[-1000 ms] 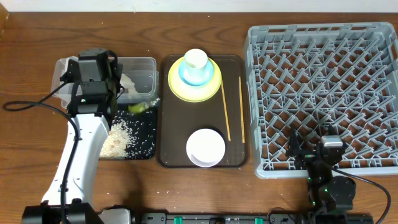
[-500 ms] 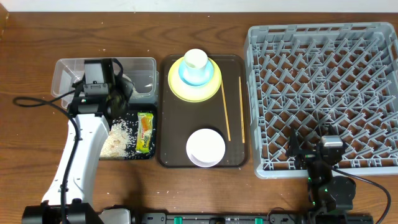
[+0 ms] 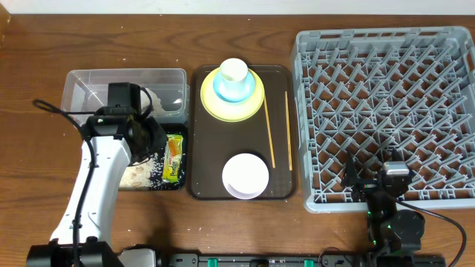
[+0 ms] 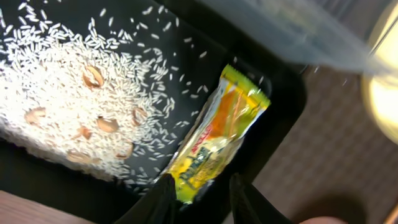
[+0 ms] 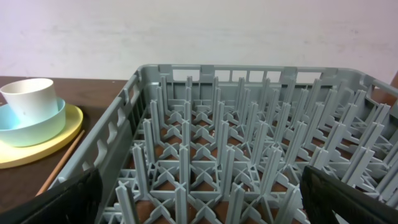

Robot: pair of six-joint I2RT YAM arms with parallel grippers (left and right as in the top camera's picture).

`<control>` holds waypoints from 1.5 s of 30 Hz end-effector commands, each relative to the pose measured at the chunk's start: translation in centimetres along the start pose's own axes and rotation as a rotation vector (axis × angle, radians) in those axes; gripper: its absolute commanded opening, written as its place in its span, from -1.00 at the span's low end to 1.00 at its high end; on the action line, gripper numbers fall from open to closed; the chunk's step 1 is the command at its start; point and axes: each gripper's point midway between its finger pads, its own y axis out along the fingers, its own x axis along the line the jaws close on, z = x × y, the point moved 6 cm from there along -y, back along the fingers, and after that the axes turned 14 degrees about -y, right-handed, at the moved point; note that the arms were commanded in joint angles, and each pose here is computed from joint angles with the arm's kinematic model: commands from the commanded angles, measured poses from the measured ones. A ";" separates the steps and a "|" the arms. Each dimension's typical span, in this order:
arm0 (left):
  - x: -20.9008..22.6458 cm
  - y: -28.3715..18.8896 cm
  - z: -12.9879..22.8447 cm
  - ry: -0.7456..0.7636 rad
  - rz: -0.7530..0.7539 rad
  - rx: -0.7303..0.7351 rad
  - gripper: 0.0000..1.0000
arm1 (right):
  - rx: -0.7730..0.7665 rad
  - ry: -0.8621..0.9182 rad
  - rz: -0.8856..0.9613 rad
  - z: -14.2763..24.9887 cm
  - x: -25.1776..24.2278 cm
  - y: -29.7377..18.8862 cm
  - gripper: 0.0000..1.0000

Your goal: Sort waste into correct bins and load items into the dishwasher rack

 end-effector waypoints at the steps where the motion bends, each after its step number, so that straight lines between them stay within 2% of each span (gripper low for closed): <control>1: 1.3 1.6 1.1 0.115 -0.045 0.050 -0.36 | 0.004 -0.014 -0.003 0.1 0.1 0.0 0.99; 10: 2.4 5.3 2.1 0.170 -0.016 0.016 -0.35 | 0.004 -0.014 -0.003 0.1 0.1 0.0 0.98; 22: 2.4 6.6 2.0 0.216 0.017 -0.024 -0.35 | 0.005 -0.014 -0.004 0.1 0.1 0.0 0.98; 27: 2.1 6.7 2.4 0.255 0.055 0.007 -0.36 | 0.004 -0.014 -0.003 0.1 0.1 0.0 0.99; 45: 3.2 9.0 3.5 0.264 0.080 -0.024 -0.29 | 0.004 -0.014 -0.003 0.1 0.1 0.0 0.98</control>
